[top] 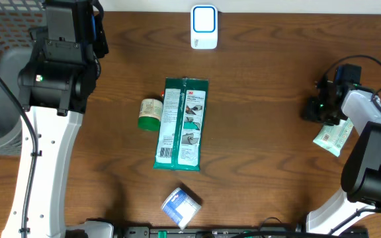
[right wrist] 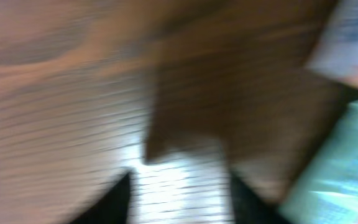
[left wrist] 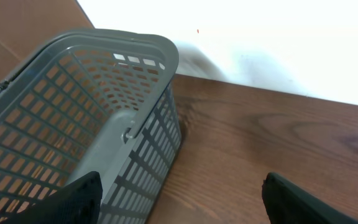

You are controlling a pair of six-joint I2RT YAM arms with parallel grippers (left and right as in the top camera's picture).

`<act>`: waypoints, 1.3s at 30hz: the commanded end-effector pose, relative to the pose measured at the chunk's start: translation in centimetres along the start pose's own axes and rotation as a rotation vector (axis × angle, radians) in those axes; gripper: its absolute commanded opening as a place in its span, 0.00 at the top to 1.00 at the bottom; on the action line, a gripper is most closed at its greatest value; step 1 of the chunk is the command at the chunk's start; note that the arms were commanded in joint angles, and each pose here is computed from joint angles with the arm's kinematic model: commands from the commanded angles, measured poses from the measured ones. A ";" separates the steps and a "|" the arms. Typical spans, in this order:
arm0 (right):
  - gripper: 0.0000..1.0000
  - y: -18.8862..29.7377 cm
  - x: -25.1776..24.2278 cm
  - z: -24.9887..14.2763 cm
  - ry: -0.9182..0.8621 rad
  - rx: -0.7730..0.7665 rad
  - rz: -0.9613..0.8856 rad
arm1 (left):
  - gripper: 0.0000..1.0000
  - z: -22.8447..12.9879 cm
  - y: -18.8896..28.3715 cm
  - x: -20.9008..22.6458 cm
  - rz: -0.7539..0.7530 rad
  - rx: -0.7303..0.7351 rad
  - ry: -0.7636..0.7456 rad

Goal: Scan the item barcode
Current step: 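Open the right gripper and lift it off the wipes pack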

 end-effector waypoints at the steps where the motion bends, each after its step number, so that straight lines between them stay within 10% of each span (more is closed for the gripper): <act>1: 0.01 0.2 1.2 -0.2 -0.001 0.052 0.173 | 0.17 0.0 -0.1 0.1 0.011 0.003 -0.002; 39: 0.01 0.2 1.2 -0.3 -0.002 0.057 0.165 | 0.17 0.0 -0.1 0.1 0.011 0.003 -0.002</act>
Point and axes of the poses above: each gripper's point midway between its finger pads, its own y axis back along the fingers, its own x axis along the line the jaws close on, z = x × y, the point moved 10 cm from there along y, back along the fingers, and after that the axes turned 13 degrees about -y, right-handed, at the moved point
